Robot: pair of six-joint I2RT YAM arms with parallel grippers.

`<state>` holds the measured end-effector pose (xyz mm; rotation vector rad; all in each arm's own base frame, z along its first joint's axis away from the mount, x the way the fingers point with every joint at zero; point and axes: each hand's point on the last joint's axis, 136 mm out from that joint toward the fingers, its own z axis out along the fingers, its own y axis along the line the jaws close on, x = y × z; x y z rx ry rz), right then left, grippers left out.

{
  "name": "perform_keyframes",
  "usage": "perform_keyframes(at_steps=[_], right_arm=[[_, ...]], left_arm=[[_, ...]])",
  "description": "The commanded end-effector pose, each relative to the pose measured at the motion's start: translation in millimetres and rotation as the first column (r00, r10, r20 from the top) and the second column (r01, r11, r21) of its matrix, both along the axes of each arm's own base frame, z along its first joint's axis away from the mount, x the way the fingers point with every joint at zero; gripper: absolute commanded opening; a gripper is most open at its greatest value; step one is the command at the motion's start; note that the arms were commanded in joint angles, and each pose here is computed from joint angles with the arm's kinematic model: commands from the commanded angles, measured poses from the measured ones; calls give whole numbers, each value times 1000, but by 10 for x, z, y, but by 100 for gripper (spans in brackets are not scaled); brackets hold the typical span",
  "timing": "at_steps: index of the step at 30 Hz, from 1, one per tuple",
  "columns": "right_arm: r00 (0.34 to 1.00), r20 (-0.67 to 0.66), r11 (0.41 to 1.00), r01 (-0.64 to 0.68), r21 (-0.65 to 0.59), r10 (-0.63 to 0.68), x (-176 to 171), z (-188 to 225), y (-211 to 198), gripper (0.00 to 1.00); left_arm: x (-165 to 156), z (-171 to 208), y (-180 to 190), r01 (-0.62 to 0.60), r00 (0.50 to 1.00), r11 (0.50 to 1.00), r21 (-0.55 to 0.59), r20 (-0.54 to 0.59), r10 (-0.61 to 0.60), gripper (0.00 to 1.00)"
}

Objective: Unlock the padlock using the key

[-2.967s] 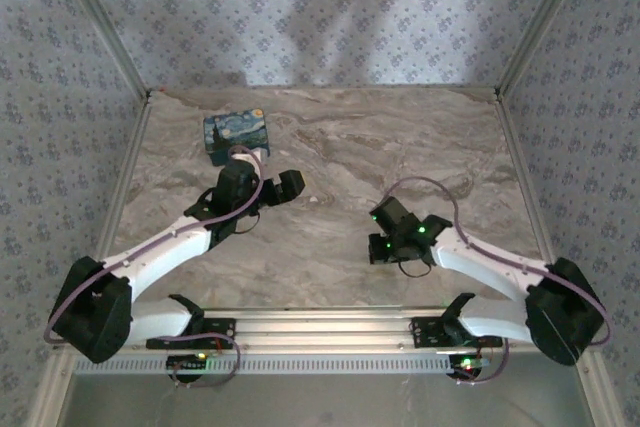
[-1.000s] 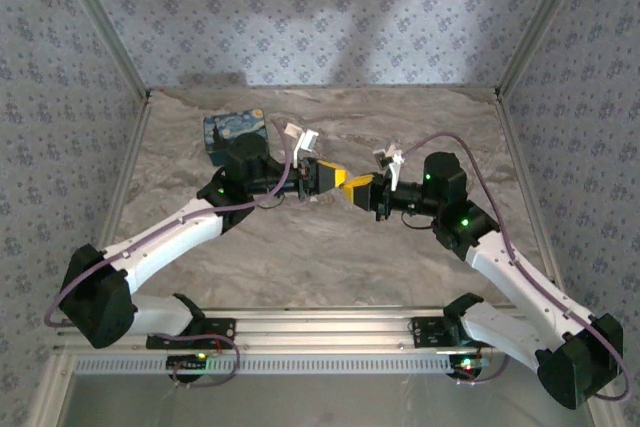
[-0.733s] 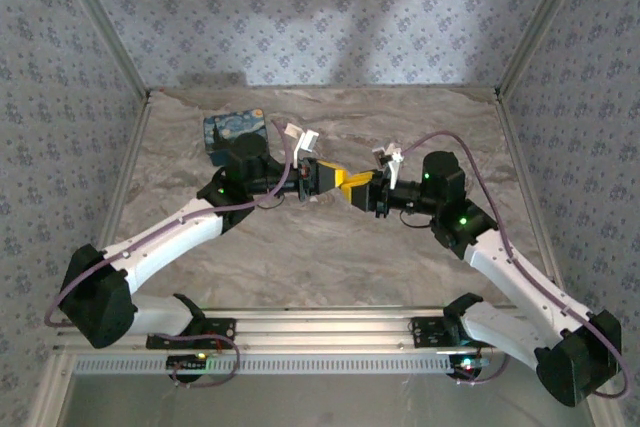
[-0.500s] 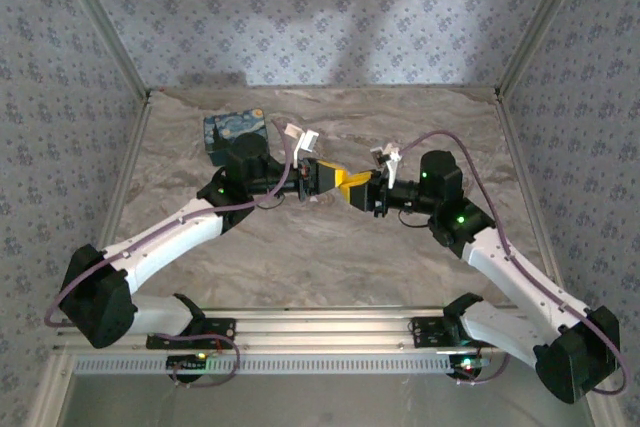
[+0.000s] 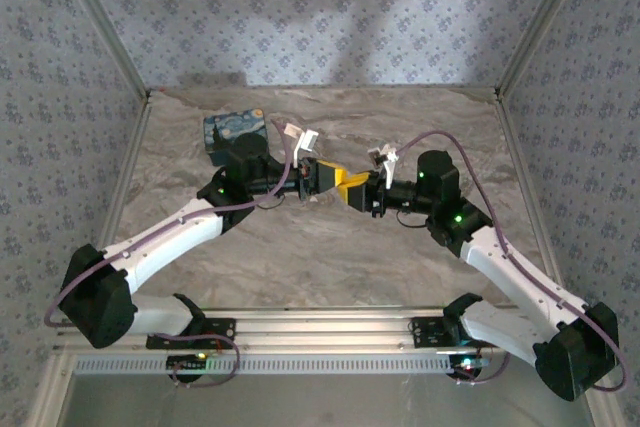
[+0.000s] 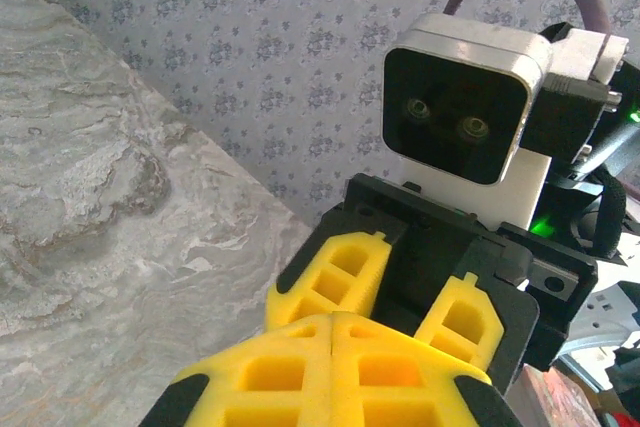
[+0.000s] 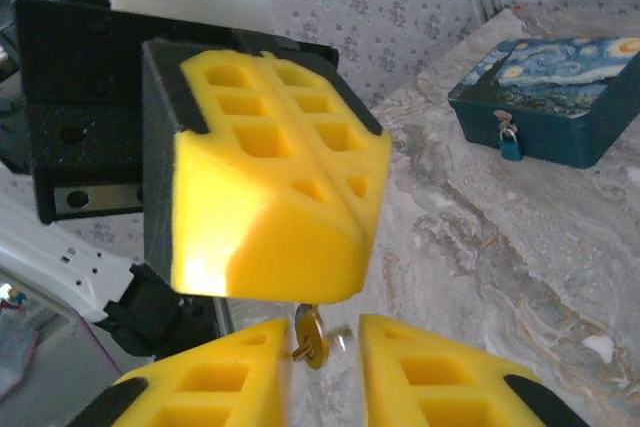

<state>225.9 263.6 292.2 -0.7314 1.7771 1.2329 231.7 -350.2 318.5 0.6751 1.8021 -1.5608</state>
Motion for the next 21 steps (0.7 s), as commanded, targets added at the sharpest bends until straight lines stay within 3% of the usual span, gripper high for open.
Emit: perform_keyframes(at_steps=[1,7,21], right_arm=[[1000,12,1000,7,13,-7,5,92,-12,35],[1000,10,1000,1,27,-1,-6,116,1,37],[1000,-16,1000,26,-3,-26,5,-14,-44,20]], left_arm=[[-46,177,1,6,999,1000,-23,53,-5,0],[-40,177,7,2,999,1000,-22,54,0,0],[-29,175,30,-16,998,1000,-17,60,17,0]])
